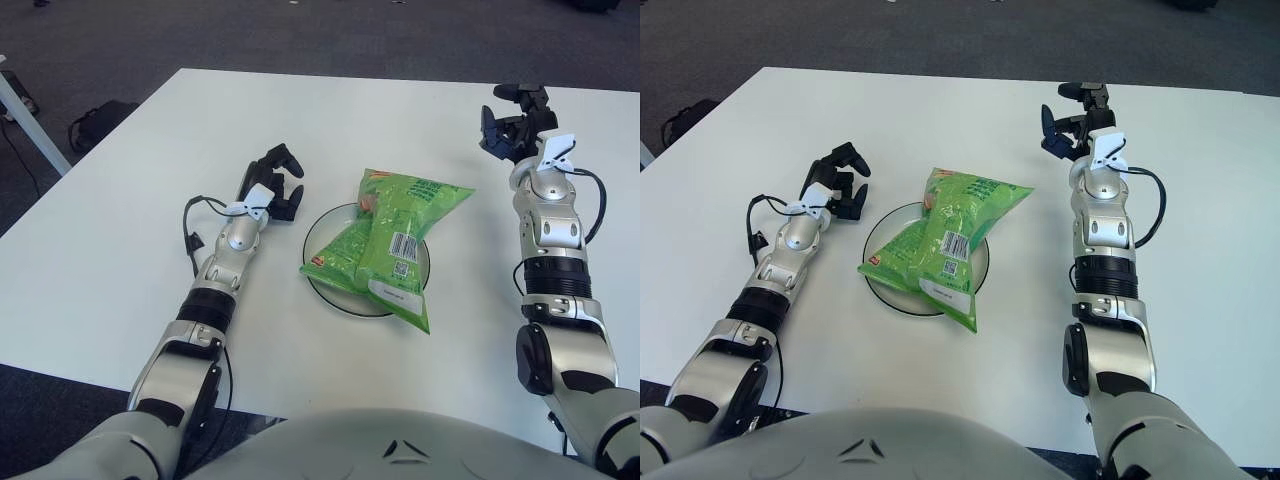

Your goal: Put the snack into the plate.

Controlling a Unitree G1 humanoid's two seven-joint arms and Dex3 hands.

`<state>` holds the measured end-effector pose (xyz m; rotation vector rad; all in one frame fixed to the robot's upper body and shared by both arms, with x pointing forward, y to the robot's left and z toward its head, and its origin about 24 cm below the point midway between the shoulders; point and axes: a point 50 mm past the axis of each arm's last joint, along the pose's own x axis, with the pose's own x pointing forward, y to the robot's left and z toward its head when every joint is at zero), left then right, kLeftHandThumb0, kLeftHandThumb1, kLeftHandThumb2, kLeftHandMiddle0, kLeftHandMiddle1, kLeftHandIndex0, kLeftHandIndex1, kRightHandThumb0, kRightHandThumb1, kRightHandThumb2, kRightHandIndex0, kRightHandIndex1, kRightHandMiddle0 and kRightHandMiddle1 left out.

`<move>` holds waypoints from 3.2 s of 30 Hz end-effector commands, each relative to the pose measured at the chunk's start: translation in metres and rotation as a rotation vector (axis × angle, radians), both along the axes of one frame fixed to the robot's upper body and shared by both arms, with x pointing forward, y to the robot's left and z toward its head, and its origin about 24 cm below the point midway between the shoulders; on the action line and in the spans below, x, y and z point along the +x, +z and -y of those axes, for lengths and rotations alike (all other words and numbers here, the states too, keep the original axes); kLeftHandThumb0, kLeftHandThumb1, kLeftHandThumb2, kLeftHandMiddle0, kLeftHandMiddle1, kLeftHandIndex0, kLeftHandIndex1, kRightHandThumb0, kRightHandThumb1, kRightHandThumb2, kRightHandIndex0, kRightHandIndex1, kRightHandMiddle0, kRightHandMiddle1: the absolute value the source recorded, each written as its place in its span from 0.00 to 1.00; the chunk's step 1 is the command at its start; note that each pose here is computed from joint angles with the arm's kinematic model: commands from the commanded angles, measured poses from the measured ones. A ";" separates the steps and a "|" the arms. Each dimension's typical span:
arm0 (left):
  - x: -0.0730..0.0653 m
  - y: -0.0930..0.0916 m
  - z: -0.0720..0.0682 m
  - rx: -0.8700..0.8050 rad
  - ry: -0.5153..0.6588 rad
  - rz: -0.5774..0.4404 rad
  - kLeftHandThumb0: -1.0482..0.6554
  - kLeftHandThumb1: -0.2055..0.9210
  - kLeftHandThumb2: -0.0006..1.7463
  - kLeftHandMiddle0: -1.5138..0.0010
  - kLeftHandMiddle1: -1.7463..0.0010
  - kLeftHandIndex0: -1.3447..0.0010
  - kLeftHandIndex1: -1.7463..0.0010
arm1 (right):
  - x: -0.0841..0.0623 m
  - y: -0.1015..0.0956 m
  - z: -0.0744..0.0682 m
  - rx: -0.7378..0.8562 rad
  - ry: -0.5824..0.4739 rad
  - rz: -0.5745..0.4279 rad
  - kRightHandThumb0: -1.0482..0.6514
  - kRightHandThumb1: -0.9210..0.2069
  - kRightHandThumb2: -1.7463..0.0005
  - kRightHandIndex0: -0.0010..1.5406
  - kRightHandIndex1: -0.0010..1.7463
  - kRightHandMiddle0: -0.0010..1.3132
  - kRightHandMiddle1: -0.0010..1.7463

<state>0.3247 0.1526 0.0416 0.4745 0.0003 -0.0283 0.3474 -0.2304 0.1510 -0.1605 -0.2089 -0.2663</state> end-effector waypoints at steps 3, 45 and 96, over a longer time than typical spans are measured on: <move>-0.018 -0.039 -0.007 0.019 0.031 -0.167 0.32 0.40 0.80 0.15 0.00 0.50 0.00 | -0.003 -0.006 -0.002 0.055 -0.011 0.018 0.63 0.22 0.49 0.25 0.98 0.09 0.99; -0.018 -0.037 -0.009 -0.043 0.058 -0.085 0.32 0.41 0.80 0.14 0.00 0.51 0.00 | -0.019 -0.064 0.004 -0.141 -0.132 0.208 0.61 0.44 0.38 0.42 0.80 0.31 1.00; -0.020 -0.031 -0.024 -0.305 0.238 0.027 0.32 0.41 0.80 0.16 0.00 0.51 0.00 | -0.064 -0.134 0.016 0.156 -0.086 -0.191 0.61 0.73 0.14 0.55 0.88 0.43 1.00</move>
